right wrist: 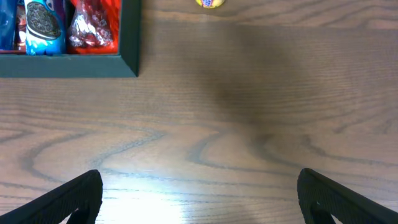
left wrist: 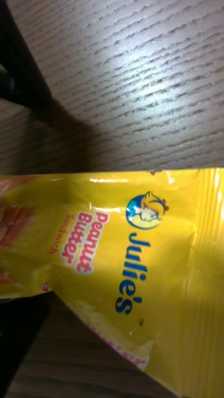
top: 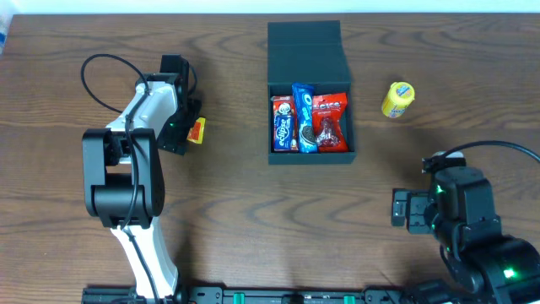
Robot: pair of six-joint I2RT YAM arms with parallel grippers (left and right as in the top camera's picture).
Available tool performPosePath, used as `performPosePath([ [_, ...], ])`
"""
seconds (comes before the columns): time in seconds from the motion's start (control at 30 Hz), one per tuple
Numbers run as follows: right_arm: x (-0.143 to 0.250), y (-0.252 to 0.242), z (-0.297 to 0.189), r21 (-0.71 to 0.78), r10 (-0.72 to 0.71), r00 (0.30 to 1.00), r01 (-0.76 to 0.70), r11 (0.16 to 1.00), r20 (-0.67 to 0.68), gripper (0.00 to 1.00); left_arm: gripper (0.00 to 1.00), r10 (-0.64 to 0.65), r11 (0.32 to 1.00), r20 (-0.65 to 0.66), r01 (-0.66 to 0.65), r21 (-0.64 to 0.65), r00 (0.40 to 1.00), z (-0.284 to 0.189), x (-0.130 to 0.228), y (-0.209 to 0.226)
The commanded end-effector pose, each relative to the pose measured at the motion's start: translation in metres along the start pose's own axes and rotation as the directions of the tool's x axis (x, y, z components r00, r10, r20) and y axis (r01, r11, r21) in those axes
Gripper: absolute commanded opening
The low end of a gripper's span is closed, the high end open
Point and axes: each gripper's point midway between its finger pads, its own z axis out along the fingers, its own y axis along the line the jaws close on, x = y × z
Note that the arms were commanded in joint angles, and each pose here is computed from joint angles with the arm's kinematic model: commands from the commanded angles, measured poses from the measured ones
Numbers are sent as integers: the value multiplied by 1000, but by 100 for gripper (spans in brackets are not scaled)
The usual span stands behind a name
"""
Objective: Pack container
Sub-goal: 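Lower the left gripper and grasp the Julie's Peanut Butter packet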
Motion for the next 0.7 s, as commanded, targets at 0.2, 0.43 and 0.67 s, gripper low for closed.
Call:
performPosePath([
  [0.2,-1,-4,-1,12,7,1000,-7,1000,4,99,65,6,999,-9,-6,-32,1000,10,2,6],
  [0.43,-1,-4,-1,12,7,1000,-7,1000,4,99,57,13,999,-11,-13,-39,1000,10,4,7],
  [0.67,-1,-4,-1,12,7,1000,-7,1000,4,99,47,22,999,-13,-22,-41,1000,9,8,7],
])
